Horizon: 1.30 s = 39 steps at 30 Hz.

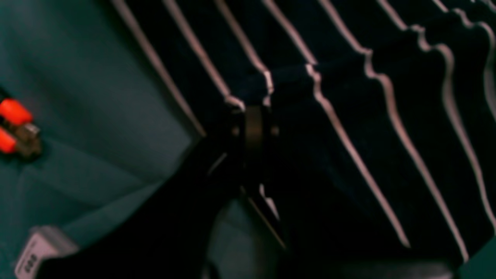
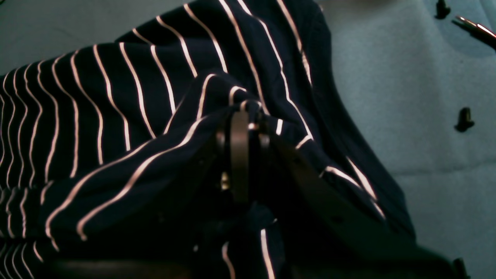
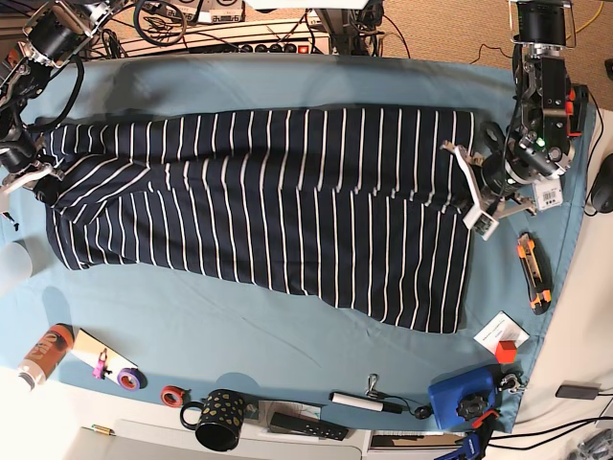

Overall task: Layout the t-shirt on the table in an organized manner, then fold the t-shirt properly
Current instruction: 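Grasp the folded edge with the left gripper and tuck it under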

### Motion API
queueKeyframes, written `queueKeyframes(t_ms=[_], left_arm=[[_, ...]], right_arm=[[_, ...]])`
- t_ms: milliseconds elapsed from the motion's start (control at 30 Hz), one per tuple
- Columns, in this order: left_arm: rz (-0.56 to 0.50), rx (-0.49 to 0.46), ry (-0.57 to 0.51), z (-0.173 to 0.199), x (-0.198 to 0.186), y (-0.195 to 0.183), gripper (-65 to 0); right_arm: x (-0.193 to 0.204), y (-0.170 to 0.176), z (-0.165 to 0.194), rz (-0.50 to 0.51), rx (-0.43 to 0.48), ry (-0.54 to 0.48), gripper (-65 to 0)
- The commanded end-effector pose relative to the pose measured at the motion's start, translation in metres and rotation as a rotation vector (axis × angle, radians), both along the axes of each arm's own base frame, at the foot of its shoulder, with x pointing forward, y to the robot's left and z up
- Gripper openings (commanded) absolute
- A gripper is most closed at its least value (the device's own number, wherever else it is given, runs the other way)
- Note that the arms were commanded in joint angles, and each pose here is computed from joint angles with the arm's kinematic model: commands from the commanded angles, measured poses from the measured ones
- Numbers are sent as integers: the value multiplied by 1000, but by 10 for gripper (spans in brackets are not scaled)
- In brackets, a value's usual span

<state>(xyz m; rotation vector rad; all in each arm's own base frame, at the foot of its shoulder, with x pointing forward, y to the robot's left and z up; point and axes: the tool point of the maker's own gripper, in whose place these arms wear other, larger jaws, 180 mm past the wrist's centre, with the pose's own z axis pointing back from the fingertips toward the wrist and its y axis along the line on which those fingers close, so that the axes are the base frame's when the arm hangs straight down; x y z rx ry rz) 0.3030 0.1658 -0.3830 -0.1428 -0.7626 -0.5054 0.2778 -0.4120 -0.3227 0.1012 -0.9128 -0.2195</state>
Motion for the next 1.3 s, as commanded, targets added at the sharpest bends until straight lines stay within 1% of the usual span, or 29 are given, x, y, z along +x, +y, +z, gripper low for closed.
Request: queueKeyframes(t_ms=[0, 200, 300, 433, 567, 633, 700, 733, 767, 833, 867, 900, 1000, 1100, 1267], left_arm=[[16, -2, -57, 16, 11, 6, -650], [102, 3, -85, 24, 17, 31, -650], [129, -7, -122, 32, 22, 39, -650], [118, -32, -161, 37, 26, 34, -650], [121, -42, -154, 35, 24, 31, -650], [119, -38, -147, 34, 23, 31, -650], [82, -39, -144, 33, 21, 26, -650], [60, -39, -142, 33, 20, 23, -616], [43, -39, -141, 33, 19, 21, -557], [46, -39, -141, 33, 19, 22, -445], [58, -38, -140, 33, 19, 23, -407], [80, -34, -135, 32, 20, 26, -389], [129, -27, -124, 30, 21, 33, -388], [131, -28, -125, 30, 21, 33, -388], [127, -28, -125, 30, 21, 33, -388]], right_arm=[[8, -10, 23, -2, -36, -61, -650], [8, -10, 23, -2, -37, -60, -650], [8, -10, 23, -2, -37, -60, -650], [8, -10, 22, -2, -37, -59, -650], [8, -10, 22, -3, -39, -58, -650], [7, -13, 22, -8, -55, -52, -650], [8, -17, 23, -18, -81, -61, -650], [9, -19, 25, -22, -92, -69, -650], [10, -19, 26, -23, -100, -77, -650], [12, -20, 29, -26, -102, -96, -650], [13, -20, 31, -27, -104, -107, -650], [14, -21, 32, -29, -106, -114, -650], [17, -24, 38, -37, -128, -147, -650], [19, -28, 40, -45, -160, -153, -650], [21, -28, 43, -47, -165, -159, -650]])
